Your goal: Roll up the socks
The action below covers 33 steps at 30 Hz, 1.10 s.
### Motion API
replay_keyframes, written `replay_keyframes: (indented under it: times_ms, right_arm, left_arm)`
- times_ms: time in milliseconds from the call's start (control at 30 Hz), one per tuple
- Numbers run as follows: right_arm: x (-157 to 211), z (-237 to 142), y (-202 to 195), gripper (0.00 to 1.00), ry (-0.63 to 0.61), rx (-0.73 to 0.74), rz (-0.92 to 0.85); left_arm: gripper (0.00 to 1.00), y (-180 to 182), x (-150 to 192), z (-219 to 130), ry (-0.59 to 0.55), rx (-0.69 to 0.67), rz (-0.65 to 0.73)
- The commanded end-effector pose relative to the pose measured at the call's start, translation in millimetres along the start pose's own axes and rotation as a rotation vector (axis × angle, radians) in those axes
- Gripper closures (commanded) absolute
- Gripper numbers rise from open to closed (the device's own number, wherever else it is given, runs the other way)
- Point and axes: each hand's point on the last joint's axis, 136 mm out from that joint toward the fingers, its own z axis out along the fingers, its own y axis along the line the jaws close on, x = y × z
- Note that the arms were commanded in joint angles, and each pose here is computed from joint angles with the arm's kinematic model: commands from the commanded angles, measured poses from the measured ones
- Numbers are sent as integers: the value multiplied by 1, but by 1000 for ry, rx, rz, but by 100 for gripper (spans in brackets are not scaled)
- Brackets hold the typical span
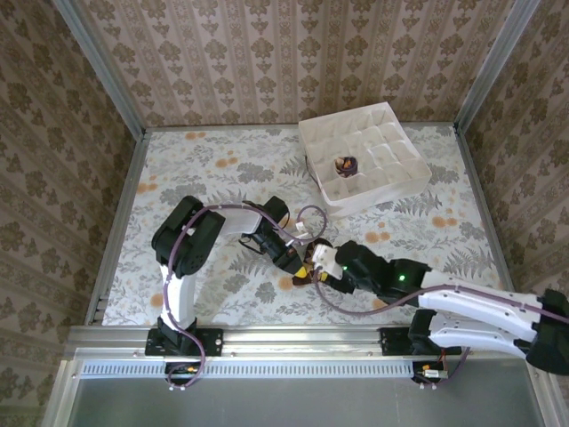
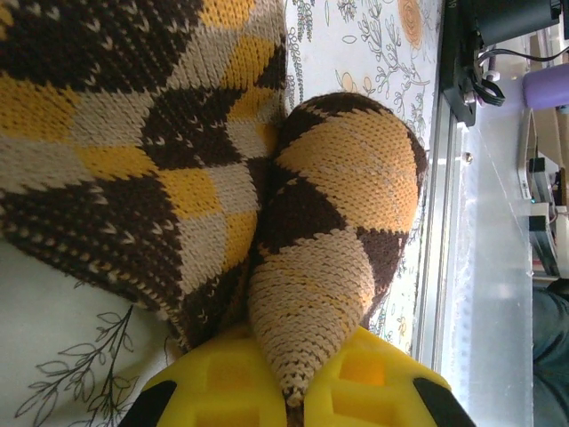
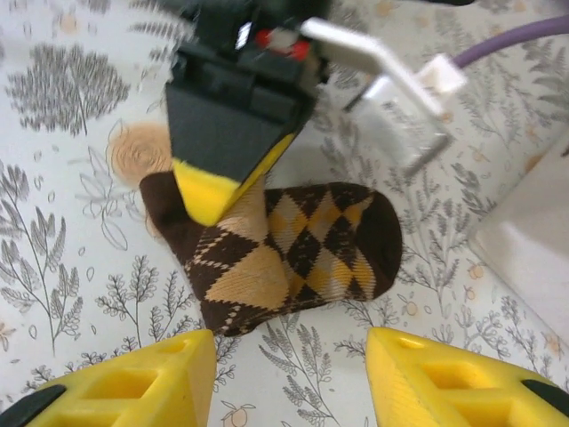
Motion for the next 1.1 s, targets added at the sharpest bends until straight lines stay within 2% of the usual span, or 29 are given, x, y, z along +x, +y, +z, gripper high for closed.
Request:
replay_keyframes:
  times_ms: [0,400,733,767,833,900,933,1000,1067]
  right_arm:
    - [2,14,-2,48,74,81,-188]
    - [13,68,22,40,242,20,-425]
    - [26,107,27,40,296,45,-441]
    - [28,110,27,43,306,44,-444]
    - [31,115,25,56,327,47,-441]
    - [34,116,24,82,341,36,-432]
    - [34,116,24,89,342,28,-427]
    - [34,114,26,99,329,-10,-416]
    - [34,111,27,100,311,-49,-399]
  left_arm:
    - [100,26,14,2,53,-90,-54]
    - [100,24,14,3,50,-70,-55]
    - [100,25,14,1,36,-60,-65]
    - [100,25,14,1,35,-59,-63]
    - [100,24,14,0,30,-61,-60]
    - [100,28,16,-3,17,-100,-59]
    - [99,30,16,-5,4,-120,-50]
    - [93,32,16,-11,-36,-166,-31]
    - [88,32,16,-17,-77,-196,-11]
